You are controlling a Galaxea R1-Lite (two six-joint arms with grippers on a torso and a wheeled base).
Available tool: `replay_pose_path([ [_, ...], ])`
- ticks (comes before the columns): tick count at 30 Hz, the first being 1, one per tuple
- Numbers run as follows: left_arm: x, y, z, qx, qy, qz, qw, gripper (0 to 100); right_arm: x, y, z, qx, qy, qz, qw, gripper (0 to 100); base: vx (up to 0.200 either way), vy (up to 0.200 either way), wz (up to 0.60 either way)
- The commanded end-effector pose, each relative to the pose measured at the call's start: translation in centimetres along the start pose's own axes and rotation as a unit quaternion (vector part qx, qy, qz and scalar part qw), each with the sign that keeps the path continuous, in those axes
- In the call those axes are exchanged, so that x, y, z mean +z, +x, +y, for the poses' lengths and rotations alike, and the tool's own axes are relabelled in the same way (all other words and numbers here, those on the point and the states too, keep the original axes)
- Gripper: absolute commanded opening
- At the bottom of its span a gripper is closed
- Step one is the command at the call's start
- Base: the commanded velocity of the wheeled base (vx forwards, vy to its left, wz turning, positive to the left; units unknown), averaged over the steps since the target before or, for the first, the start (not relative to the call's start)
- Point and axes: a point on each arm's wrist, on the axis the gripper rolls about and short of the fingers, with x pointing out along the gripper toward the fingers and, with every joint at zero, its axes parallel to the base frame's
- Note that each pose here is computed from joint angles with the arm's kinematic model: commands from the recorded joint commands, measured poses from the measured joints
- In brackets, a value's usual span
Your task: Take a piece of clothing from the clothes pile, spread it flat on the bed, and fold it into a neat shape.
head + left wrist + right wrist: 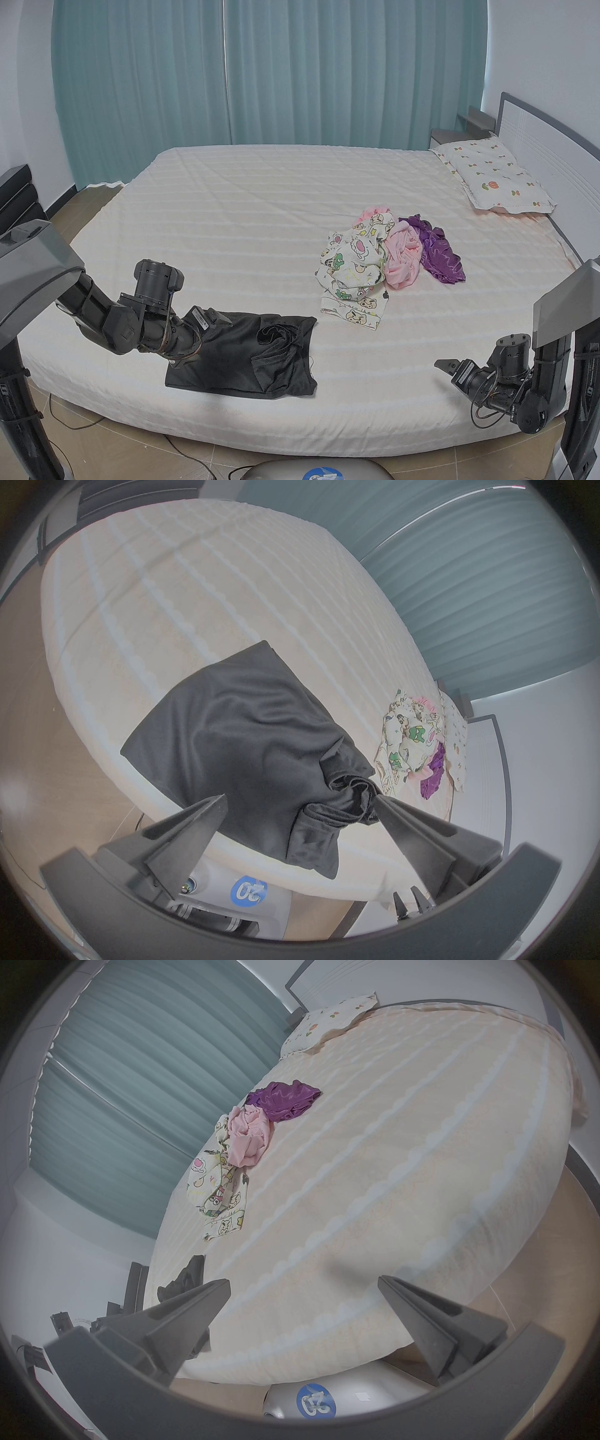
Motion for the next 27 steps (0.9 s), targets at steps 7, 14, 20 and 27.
replay_pose_path([
  [7,1.5,-0.3,1.9,-0.003,-0.026,-0.008,0.9996,100,0.1,0.0,1.0,0.017,-0.009,-0.021,0.9996,100,0.000,0.200,0.00],
  [14,2.7,-0.9,2.5,-0.016,-0.041,-0.005,0.9990,100,-0.5,0.4,2.0,0.035,-0.025,-0.014,0.9990,100,0.000,0.200,0.00],
  [20,3.3,-1.0,3.1,-0.020,-0.050,-0.001,0.9985,100,-0.9,1.8,3.9,0.058,-0.062,-0.030,0.9960,100,0.000,0.200,0.00],
  [27,3.6,-1.0,3.4,-0.024,-0.056,0.005,0.9981,100,-2.7,3.5,7.1,0.057,-0.096,-0.022,0.9935,100,0.000,0.200,0.00],
])
